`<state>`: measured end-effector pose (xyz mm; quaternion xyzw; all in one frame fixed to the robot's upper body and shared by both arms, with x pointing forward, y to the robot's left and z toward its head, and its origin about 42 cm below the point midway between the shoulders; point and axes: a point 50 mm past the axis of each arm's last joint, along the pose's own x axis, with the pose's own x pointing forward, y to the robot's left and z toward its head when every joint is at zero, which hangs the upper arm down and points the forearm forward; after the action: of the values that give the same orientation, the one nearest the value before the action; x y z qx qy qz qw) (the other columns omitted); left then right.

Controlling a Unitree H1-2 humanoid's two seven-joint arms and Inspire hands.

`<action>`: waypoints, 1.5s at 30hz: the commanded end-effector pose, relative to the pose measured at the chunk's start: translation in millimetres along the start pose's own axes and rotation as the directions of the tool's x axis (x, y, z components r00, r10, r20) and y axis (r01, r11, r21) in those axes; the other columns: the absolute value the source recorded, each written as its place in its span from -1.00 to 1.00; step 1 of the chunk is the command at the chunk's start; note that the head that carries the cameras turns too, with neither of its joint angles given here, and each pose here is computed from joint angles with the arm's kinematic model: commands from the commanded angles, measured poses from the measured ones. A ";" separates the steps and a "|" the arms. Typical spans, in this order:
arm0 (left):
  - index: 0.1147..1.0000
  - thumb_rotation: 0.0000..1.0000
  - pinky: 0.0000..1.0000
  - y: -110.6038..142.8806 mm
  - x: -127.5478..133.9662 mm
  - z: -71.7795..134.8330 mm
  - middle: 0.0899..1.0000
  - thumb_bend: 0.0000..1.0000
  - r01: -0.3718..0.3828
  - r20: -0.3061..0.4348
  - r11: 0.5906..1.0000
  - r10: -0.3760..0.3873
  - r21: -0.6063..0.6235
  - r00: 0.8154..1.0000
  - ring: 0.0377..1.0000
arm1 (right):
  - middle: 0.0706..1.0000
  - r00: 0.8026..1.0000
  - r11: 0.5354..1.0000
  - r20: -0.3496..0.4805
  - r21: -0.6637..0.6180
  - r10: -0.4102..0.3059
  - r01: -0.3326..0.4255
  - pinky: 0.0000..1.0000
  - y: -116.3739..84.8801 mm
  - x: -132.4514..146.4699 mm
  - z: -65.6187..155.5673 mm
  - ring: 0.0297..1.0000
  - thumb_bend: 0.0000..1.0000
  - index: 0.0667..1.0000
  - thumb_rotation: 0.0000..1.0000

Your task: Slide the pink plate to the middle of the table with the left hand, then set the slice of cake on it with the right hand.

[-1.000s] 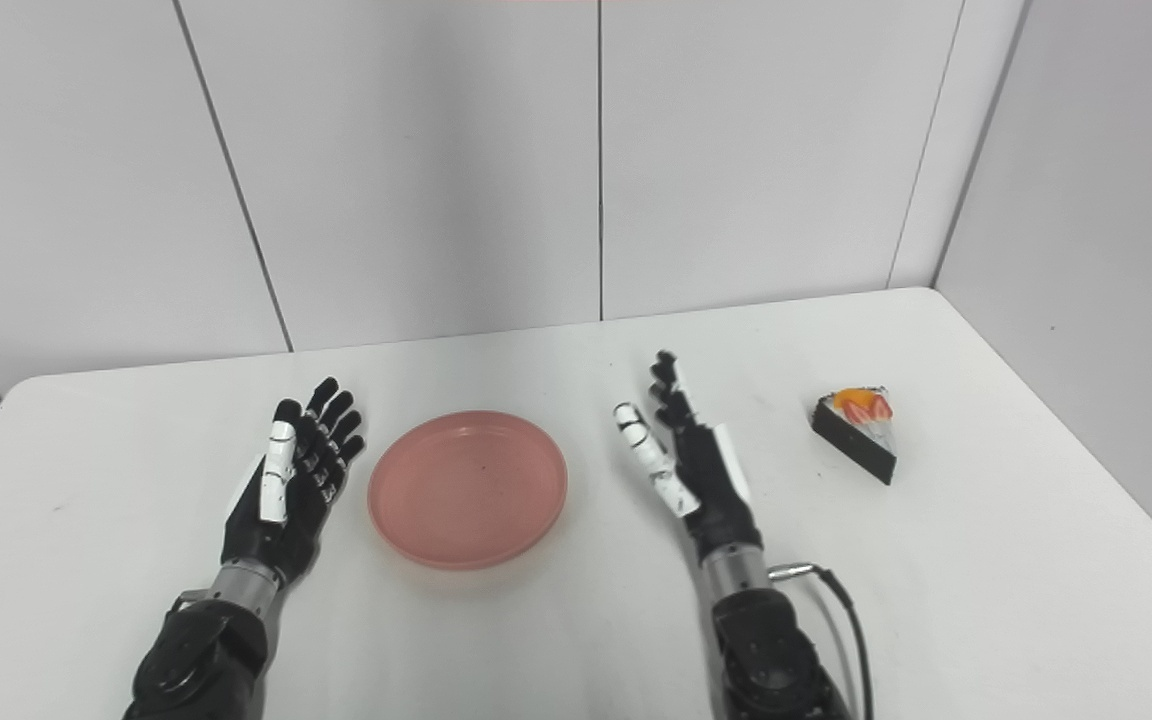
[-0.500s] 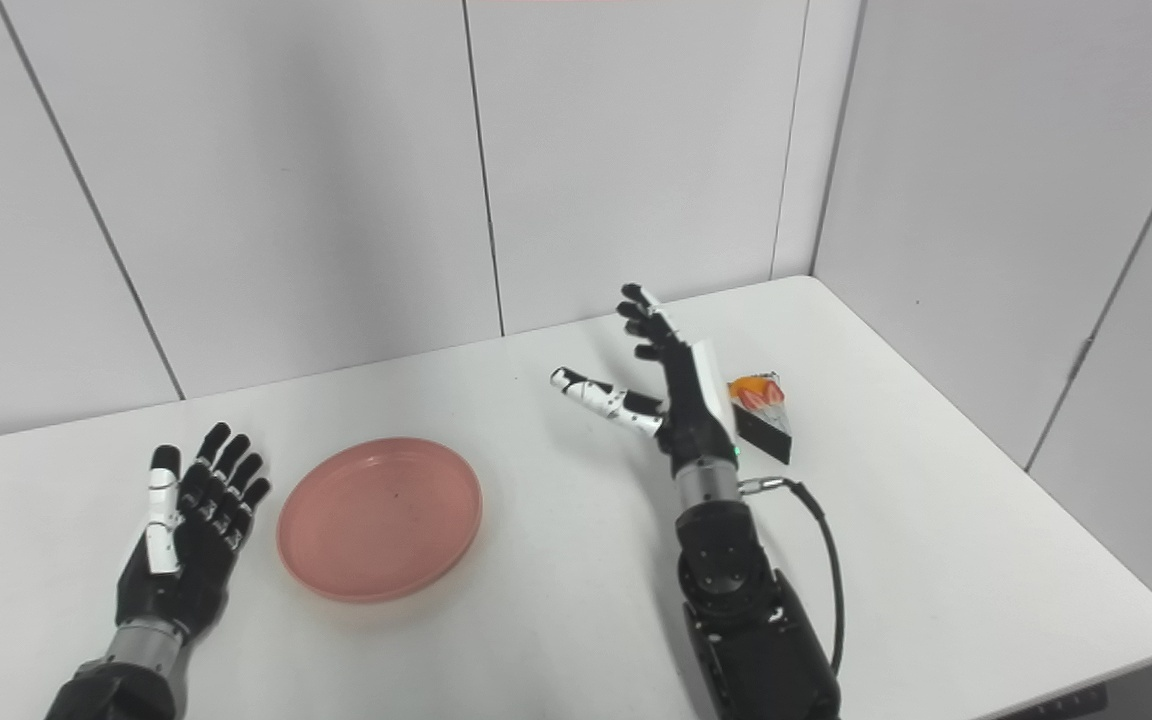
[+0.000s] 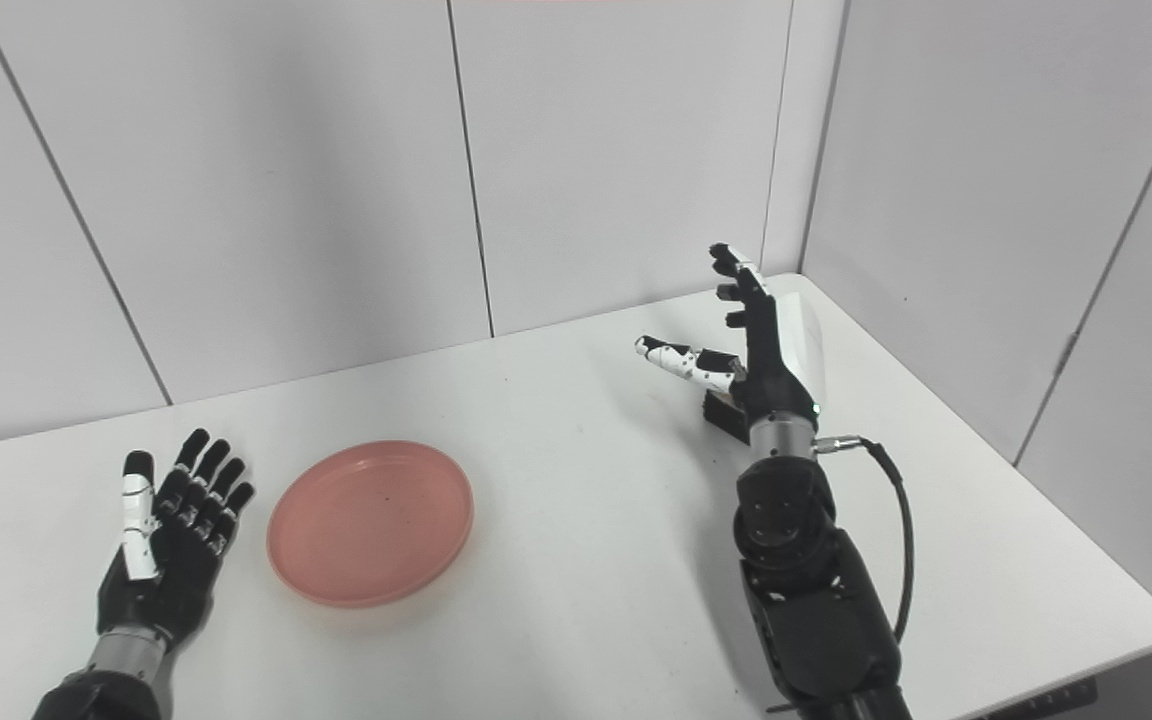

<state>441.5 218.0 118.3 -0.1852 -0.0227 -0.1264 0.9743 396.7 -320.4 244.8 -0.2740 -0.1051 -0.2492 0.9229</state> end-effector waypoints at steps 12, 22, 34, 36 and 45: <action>1.00 1.00 1.00 13.1 -11.5 -12.9 1.00 0.41 -0.028 -0.029 0.998 0.026 -0.051 0.999 1.00 | 0.77 0.997 0.971 -0.008 -0.226 -0.079 0.075 0.54 -35.9 19.7 8.7 0.78 0.53 0.65 -0.48; 1.00 1.00 1.00 16.1 -12.4 -13.3 1.00 0.40 -0.029 -0.037 0.999 0.028 -0.043 0.999 1.00 | 0.79 0.996 0.939 -0.083 -0.344 -0.043 0.011 0.58 -31.1 25.9 -12.6 0.80 0.63 0.64 -0.38; 1.00 1.00 1.00 11.4 -12.4 -11.6 1.00 0.41 -0.017 -0.040 0.999 0.016 -0.029 0.999 1.00 | 0.81 0.985 0.931 -0.172 -0.357 0.011 -0.073 0.48 -17.4 29.1 -32.6 0.74 0.70 0.60 -0.42; 1.00 1.00 1.00 10.0 -12.8 -10.9 1.00 0.41 -0.017 -0.040 0.999 0.016 -0.031 0.999 1.00 | 0.81 0.983 0.933 -0.183 -0.352 0.016 -0.081 0.45 -15.6 28.9 -35.5 0.73 0.69 0.60 -0.45; 1.00 1.00 1.00 5.1 -16.1 -8.2 1.00 0.41 -0.008 -0.041 1.000 0.007 -0.019 0.999 1.00 | 0.81 0.976 0.925 -0.213 -0.363 0.036 -0.113 0.51 -3.3 29.9 -49.7 0.76 0.66 0.63 -0.43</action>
<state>435.2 221.8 118.2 -0.1943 -0.0180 -0.1296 0.9722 410.1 -363.6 187.6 -0.4181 0.0972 -0.2380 0.8712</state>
